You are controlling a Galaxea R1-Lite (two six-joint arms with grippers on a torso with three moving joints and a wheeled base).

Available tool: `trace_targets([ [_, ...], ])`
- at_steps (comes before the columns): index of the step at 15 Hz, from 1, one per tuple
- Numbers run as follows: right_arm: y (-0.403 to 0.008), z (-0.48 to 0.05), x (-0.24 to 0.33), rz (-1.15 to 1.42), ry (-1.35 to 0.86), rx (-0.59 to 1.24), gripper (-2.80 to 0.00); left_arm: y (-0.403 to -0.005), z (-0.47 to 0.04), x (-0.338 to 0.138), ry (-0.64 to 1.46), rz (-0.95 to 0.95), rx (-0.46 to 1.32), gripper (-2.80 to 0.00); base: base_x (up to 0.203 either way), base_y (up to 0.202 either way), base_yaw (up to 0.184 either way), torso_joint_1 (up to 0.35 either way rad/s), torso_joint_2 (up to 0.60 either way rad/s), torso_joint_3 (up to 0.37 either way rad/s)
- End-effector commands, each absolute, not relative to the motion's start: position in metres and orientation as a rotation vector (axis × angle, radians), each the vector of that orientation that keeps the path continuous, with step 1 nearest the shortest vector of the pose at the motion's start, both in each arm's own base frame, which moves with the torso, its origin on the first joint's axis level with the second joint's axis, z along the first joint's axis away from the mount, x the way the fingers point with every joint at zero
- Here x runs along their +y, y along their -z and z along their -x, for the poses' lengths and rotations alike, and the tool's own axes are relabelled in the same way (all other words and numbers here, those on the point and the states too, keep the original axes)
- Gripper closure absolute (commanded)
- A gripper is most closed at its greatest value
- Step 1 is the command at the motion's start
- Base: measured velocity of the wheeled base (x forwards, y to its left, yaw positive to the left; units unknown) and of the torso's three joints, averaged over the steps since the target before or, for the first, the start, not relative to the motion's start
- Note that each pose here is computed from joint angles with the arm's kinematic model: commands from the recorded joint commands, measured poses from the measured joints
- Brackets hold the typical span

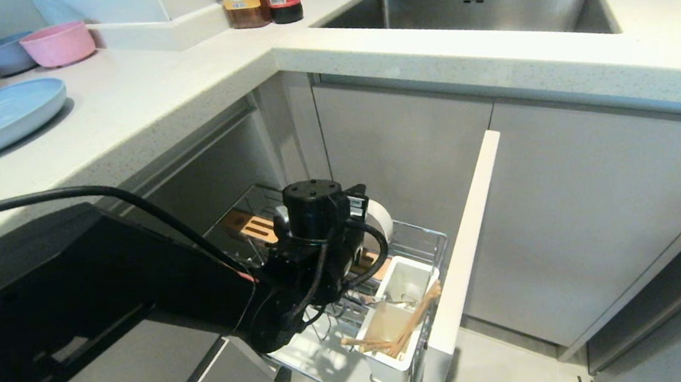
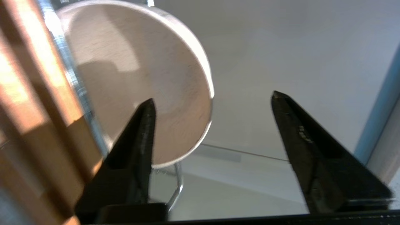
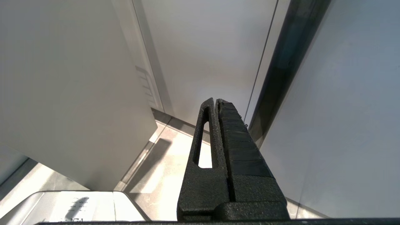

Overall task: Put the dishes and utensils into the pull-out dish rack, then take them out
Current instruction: Pick up the bowl and place it in the cupboard, then pick up the plate and place it in the cupboard

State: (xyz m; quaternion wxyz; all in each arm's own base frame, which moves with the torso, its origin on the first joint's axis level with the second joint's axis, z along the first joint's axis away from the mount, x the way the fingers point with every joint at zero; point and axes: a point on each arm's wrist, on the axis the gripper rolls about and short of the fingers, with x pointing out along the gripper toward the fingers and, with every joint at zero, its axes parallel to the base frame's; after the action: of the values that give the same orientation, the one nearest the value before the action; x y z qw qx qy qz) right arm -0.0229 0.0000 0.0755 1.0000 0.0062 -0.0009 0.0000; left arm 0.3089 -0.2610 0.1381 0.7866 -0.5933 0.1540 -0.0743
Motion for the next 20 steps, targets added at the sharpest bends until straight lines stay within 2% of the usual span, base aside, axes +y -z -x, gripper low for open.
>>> trace_targets([
  [1,-0.075,0.023,0.0,-0.012,0.0,0.001,0.0,-0.154,-0.301,-0.255,0.163,1.306,0.328,-2.8,0.0,0.0,0.0,0.0,0.0,0.0],
  [10,-0.075,0.023,0.0,-0.012,0.0,0.001,0.0,-0.218,-0.243,-0.223,0.14,1.313,0.423,-2.8,0.0,0.0,0.0,0.0,0.0,0.0],
  [11,-0.075,0.023,0.0,-0.012,0.0,0.0,0.0,-0.222,-0.237,-0.22,0.139,1.317,0.431,0.0,0.0,0.0,0.0,0.0,0.0,0.0],
  [15,-0.075,0.023,0.0,-0.012,0.0,0.001,0.0,-0.253,-0.219,-0.208,0.191,1.339,0.402,0.0,0.0,0.0,0.0,0.0,0.0,0.0],
  [18,-0.075,0.023,0.0,-0.012,0.0,0.0,0.0,-0.282,-0.21,-0.208,0.296,1.181,0.308,0.0,0.0,0.0,0.0,0.0,0.0,0.0],
  [20,-0.075,0.023,0.0,-0.012,0.0,0.0,0.0,-0.316,-0.197,-0.204,0.388,1.108,0.207,0.0,0.0,0.0,0.0,0.0,0.0,0.0],
])
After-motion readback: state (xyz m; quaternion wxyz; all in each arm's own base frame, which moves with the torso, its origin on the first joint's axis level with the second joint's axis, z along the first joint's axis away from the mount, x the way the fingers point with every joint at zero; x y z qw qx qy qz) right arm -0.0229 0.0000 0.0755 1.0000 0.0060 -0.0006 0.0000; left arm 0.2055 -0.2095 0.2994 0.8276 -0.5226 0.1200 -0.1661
